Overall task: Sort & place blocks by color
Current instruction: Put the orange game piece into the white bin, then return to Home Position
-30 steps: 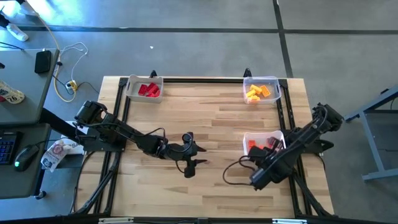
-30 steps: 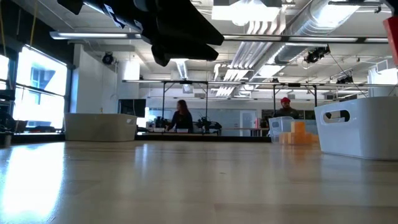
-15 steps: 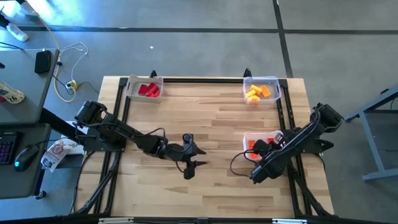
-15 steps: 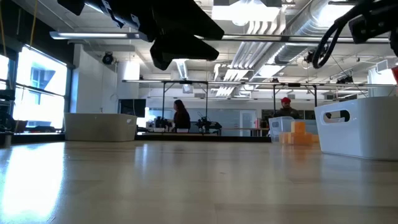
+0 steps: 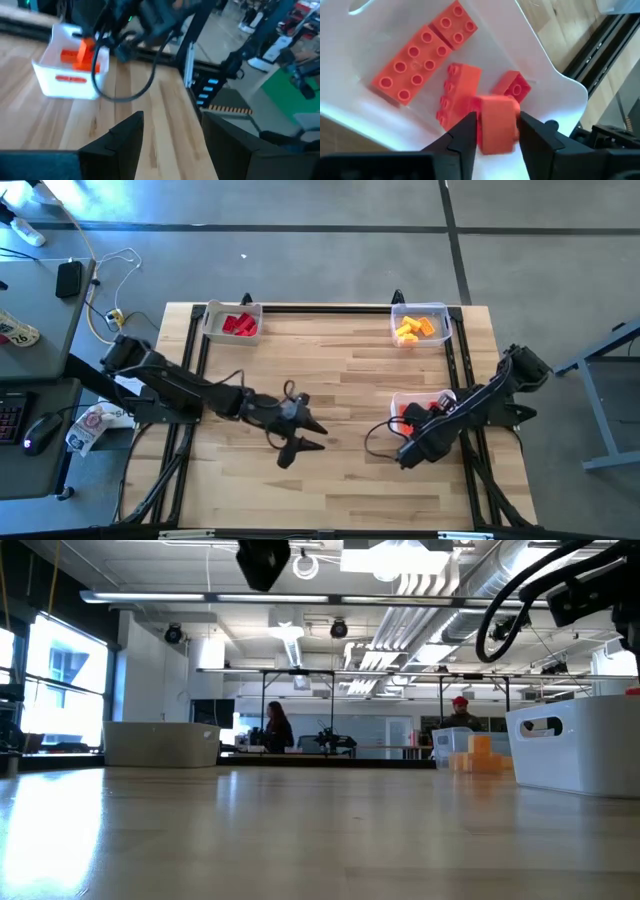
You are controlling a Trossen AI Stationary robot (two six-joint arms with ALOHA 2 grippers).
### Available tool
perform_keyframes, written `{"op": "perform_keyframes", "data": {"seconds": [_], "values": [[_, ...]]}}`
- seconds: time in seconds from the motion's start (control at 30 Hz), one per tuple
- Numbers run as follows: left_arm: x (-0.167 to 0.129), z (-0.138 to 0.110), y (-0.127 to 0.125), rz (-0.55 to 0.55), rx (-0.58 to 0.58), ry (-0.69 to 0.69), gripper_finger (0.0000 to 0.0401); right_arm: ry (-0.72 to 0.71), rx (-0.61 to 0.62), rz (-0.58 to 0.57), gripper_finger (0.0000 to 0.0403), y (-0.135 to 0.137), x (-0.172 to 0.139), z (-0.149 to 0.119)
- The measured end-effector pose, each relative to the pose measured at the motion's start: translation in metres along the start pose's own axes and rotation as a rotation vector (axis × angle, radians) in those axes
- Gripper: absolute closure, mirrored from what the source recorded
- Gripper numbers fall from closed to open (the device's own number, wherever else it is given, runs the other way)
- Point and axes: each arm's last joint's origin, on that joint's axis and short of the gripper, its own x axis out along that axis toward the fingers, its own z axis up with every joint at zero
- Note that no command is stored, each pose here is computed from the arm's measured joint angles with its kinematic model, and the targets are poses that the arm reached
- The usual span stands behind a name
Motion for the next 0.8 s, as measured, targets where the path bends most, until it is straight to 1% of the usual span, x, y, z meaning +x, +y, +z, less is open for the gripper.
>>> {"op": "perform_keyframes", "data": {"seconds": [0.17,0.27,0.37,0.6,0.8], "values": [[-0.019,0.012,-0.008,-0.015,0.043,-0.031,0.0211,0.007,-0.020,-0.002,0.0240,-0.001,0.001,0.004],[-0.028,0.014,-0.012,0.004,0.050,-0.018,0.0211,0.005,-0.015,-0.004,0.0216,-0.001,0.001,0.005],[-0.035,0.013,-0.015,0.033,0.076,0.006,0.0211,-0.002,-0.001,-0.008,0.0202,-0.002,0.001,0.005],[-0.044,0.011,-0.022,0.082,0.096,0.020,0.0211,-0.015,0.017,-0.020,0.0199,-0.004,-0.007,0.007],[-0.046,0.009,-0.022,0.099,0.095,0.036,0.0211,-0.025,0.019,0.017,0.0199,-0.004,-0.021,0.011]]}}
